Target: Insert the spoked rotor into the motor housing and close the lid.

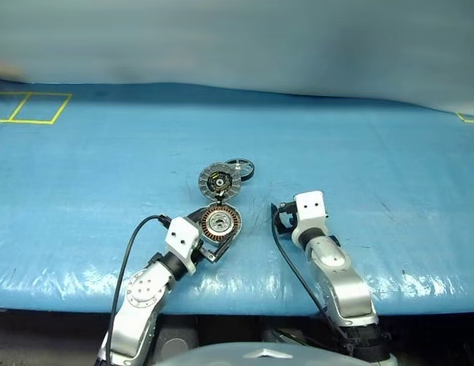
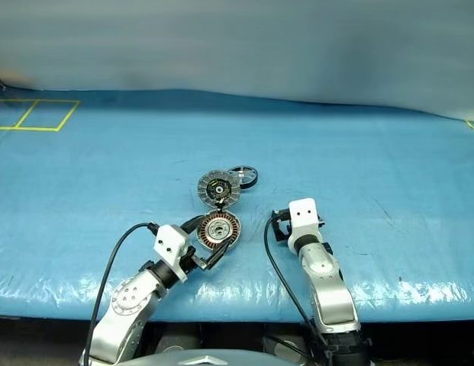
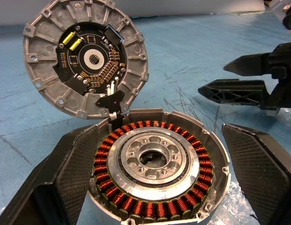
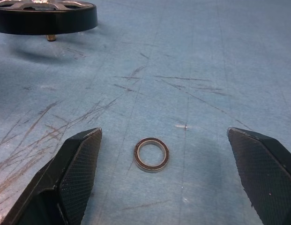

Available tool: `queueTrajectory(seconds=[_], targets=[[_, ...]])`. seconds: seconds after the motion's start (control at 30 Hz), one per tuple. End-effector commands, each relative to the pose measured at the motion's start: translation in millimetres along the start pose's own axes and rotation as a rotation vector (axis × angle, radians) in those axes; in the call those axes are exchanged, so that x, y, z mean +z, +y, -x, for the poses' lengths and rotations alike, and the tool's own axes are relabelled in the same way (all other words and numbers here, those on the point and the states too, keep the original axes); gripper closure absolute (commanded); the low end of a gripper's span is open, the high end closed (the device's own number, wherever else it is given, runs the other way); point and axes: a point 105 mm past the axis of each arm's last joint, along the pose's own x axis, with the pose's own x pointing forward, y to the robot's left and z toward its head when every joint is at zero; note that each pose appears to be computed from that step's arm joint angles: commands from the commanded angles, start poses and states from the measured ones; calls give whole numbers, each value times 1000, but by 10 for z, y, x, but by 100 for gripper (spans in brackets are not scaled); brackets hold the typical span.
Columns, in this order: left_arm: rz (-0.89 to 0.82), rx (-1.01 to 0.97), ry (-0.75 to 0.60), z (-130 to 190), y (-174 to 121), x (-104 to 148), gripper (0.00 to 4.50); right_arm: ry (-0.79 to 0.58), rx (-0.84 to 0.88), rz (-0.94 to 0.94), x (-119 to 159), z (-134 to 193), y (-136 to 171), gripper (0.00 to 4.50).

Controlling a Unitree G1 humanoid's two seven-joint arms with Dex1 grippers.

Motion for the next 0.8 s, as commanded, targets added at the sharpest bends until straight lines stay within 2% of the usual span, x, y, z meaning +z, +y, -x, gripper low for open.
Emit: queueTrajectory(seconds=[0.03, 0.1, 0.2, 0.43, 0.53, 0.67, 0.8], targets=[[1, -15, -35, -8, -38, 57, 3, 21, -8, -24, -24, -51, 15, 0], [2, -15, -34, -3, -37, 55, 3, 60, -27, -27, -106, -79, 8, 0], [-3, -10, -38, 2, -27, 63, 0, 121, -49, -44, -240, -83, -6, 60], [-4, -3, -33, 14, -21, 51, 0, 235, -39, -19, -629, 147, 3, 287], [-3, -7, -28, 11, -24, 44, 0, 254, -45, -37, -695, 241, -6, 380], [-8, -21, -24, 1, -34, 41, 0, 235, 11, -27, -625, 356, 37, 384], [-9, -39, -33, -5, -52, 53, 0, 95, 240, 154, -224, 491, 250, 384]])
